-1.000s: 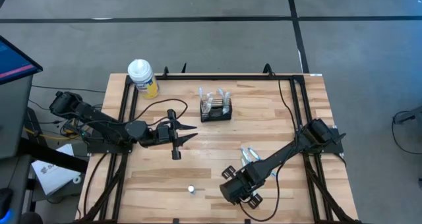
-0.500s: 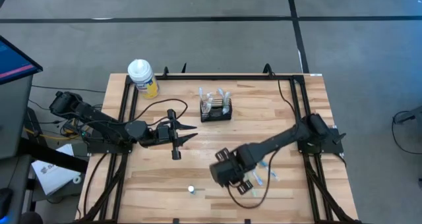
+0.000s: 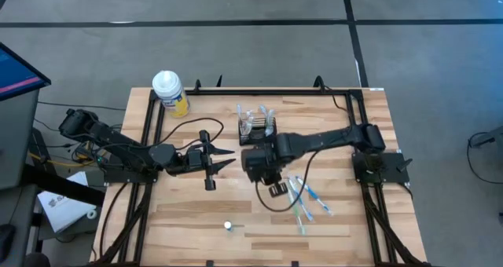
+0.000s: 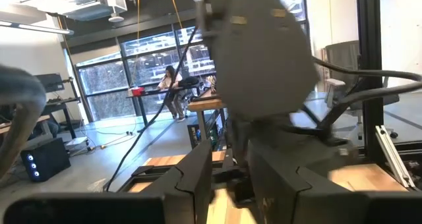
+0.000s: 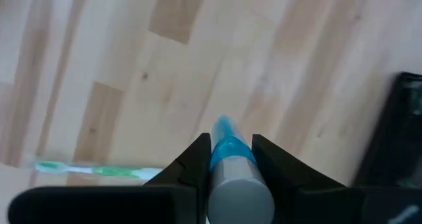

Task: Pick & Place toothbrushing station
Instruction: Put the mouthwash into the black mesh organizer

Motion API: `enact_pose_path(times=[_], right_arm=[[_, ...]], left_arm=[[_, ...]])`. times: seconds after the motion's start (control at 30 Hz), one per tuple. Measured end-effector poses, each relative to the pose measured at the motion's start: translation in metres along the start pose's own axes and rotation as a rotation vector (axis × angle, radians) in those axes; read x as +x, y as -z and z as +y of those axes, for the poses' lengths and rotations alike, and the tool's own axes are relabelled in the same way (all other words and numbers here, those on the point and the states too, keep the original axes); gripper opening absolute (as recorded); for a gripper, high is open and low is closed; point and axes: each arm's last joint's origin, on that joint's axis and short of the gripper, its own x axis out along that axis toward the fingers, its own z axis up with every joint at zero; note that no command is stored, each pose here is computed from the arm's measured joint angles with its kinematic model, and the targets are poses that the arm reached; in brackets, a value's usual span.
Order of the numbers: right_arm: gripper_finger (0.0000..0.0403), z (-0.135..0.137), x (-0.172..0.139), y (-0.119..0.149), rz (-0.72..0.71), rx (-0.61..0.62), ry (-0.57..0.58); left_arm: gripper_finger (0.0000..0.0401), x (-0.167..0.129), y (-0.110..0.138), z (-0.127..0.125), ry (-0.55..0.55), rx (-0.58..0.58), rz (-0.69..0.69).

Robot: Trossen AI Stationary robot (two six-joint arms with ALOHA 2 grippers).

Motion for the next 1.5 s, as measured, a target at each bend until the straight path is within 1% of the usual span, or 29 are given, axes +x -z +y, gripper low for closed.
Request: enact_pose_path(times=[0.2, 0.37, 0.5, 0.87, 1.0, 1.23, 1.37, 1.5], right_arm=[[0.0082, -0.027, -0.008, 0.005, -0.013, 0.046, 0.018], [0.0082, -0.046, -0.018, 0.007, -0.042, 0.045, 0.038], [0.0082, -0.063, -0.024, 0.011, -0.060, 0.068, 0.054], [0.0082, -0.122, -0.036, 0.036, -0.074, 0.209, 0.103], [0.0087, -0.140, -0.038, 0.046, -0.073, 0.257, 0.116], [0.0082, -0.156, -0.041, 0.055, -0.096, 0.274, 0.125], [0.0084, -0.162, -0.042, 0.058, -0.125, 0.287, 0.099], [0.0083, -0.166, -0.042, 0.060, -0.133, 0.282, 0.103]], left_arm=[[0.0092, 0.000, 0.000, 0.000, 0.000, 0.000, 0.000], [0.0092, 0.000, 0.000, 0.000, 0.000, 0.000, 0.000], [0.0092, 0.000, 0.000, 0.000, 0.000, 0.000, 0.000], [0.0092, 0.000, 0.000, 0.000, 0.000, 0.000, 0.000], [0.0092, 0.000, 0.000, 0.000, 0.000, -0.001, 0.000], [0.0092, 0.000, -0.001, 0.000, -0.001, 0.009, -0.002], [0.0092, -0.004, -0.007, 0.003, -0.011, 0.070, -0.019], [0.0092, -0.011, -0.015, 0.005, -0.019, 0.066, -0.021]])
